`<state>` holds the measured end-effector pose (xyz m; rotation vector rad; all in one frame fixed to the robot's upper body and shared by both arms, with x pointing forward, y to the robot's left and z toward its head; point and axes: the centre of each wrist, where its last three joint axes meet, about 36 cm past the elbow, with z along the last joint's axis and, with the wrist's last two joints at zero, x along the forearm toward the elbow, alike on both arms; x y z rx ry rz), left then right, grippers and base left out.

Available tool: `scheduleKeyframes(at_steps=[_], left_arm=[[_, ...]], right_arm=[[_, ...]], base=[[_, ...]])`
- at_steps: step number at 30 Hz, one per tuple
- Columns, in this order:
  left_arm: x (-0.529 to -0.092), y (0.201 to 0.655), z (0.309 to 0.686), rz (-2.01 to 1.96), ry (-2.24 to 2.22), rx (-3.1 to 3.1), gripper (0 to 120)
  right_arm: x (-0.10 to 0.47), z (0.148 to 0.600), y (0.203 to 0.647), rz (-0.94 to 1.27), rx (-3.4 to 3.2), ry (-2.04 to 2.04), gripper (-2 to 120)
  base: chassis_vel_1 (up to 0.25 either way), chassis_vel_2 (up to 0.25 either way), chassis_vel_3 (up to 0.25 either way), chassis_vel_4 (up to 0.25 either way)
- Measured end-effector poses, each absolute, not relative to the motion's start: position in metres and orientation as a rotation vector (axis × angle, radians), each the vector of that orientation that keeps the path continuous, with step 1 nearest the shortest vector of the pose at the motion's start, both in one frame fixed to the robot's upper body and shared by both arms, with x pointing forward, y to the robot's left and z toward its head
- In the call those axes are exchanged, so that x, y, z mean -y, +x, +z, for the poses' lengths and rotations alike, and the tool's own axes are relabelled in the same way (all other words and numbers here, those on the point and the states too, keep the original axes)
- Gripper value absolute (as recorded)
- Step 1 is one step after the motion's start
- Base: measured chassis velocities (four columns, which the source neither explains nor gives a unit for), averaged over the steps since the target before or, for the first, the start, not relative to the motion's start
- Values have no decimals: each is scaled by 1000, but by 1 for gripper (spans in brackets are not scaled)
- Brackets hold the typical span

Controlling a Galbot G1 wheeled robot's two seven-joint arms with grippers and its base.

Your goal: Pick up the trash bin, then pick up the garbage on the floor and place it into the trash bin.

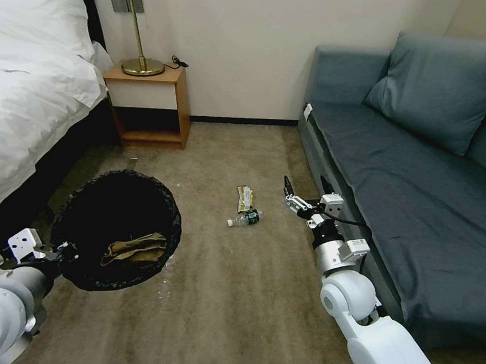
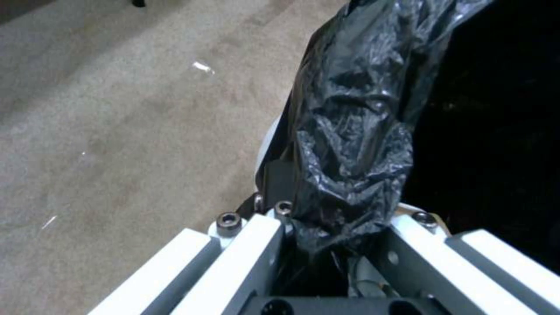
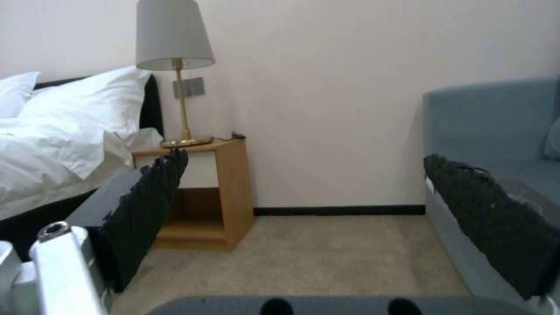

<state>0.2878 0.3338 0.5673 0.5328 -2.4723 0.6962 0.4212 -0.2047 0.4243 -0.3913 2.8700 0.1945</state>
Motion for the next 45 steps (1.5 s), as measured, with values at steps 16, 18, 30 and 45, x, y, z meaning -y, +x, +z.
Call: scheduleKeyframes(at_steps=[16, 18, 30, 45], left_arm=[[-337, 290, 569, 705, 543, 2481, 1], [-341, 291, 569, 704, 538, 2481, 1], [-349, 296, 566, 686, 535, 2478, 1], [-361, 304, 566, 679, 517, 2481, 1]], right_arm=[[201, 420, 422, 187, -2876, -421, 100], [201, 420, 423, 184, -2874, -425, 100], [198, 414, 426, 176, -2880, -453, 100], [199, 410, 429, 165, -2886, -464, 100]], base=[[-70, 64, 67, -72], [-53, 54, 42, -50], [-63, 73, 59, -63], [-75, 65, 71, -72]])
